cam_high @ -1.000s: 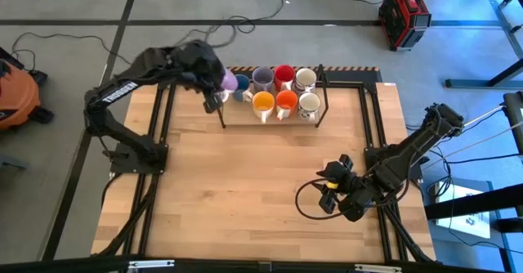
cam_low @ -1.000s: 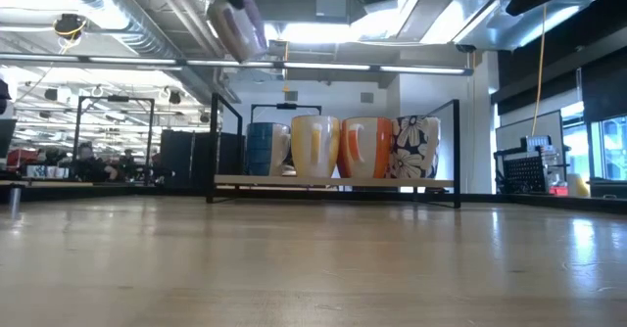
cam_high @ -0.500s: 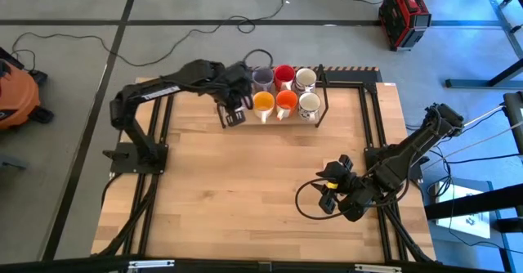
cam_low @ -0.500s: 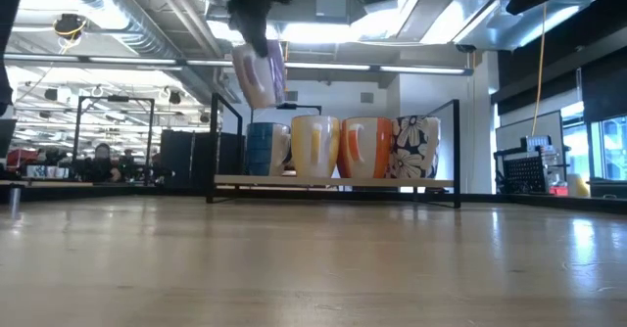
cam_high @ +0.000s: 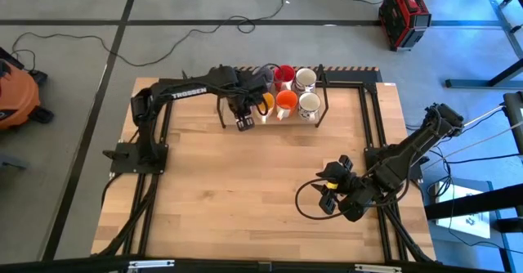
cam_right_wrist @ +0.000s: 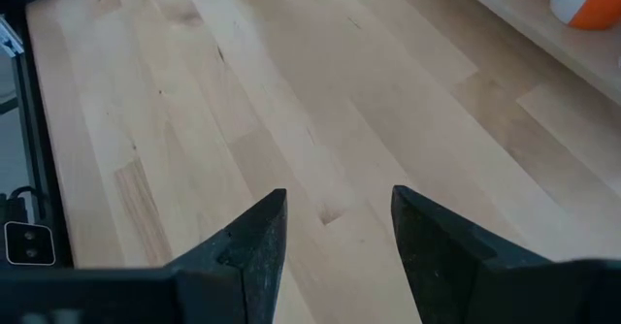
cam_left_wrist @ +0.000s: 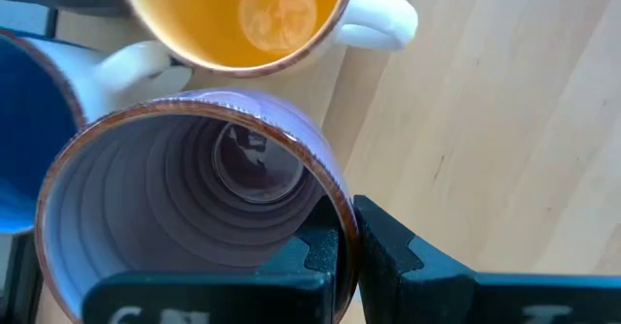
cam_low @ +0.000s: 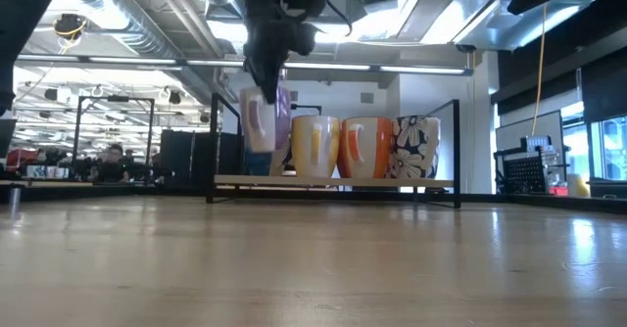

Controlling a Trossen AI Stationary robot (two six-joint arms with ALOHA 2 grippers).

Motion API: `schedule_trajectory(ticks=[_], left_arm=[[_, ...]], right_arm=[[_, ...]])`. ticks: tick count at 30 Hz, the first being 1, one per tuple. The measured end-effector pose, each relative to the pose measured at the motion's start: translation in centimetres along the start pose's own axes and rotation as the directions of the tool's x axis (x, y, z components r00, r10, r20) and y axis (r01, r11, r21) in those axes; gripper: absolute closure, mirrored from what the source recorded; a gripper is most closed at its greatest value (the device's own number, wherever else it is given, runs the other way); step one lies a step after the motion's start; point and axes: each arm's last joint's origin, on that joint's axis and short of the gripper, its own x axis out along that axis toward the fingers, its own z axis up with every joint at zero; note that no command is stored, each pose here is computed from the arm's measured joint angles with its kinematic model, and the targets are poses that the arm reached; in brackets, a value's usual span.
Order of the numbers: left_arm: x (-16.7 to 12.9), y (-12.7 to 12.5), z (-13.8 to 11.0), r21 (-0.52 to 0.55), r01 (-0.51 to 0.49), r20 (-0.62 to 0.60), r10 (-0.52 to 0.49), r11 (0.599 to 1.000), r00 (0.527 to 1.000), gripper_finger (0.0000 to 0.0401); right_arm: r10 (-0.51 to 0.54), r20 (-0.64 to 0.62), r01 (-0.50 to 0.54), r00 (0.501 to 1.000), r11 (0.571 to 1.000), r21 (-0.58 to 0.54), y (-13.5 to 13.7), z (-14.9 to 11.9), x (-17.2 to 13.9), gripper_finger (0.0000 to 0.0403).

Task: Place coffee mugs
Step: Put the purple patterned mug on the shelf

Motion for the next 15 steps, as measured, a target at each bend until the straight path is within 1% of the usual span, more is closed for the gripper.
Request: schedule_trajectory(ticks=[6,15], left_arm=[[1.7,0.2,0.5,0.004,-0.001,-0.035,0.001,1.000,0.999,0.0389],[3.2,1.6,0.1,-0.023,-0.005,-0.067,0.004,1.000,0.998,0.0389]], right_arm=[[0.000,0.000,0.000,1.000,1.000,0.000,0.0,0.0,0.0,0.0228],[-0.002,0.019,0.002,1.000,1.000,-0.002,0.0,0.1,0.0,0.0228]])
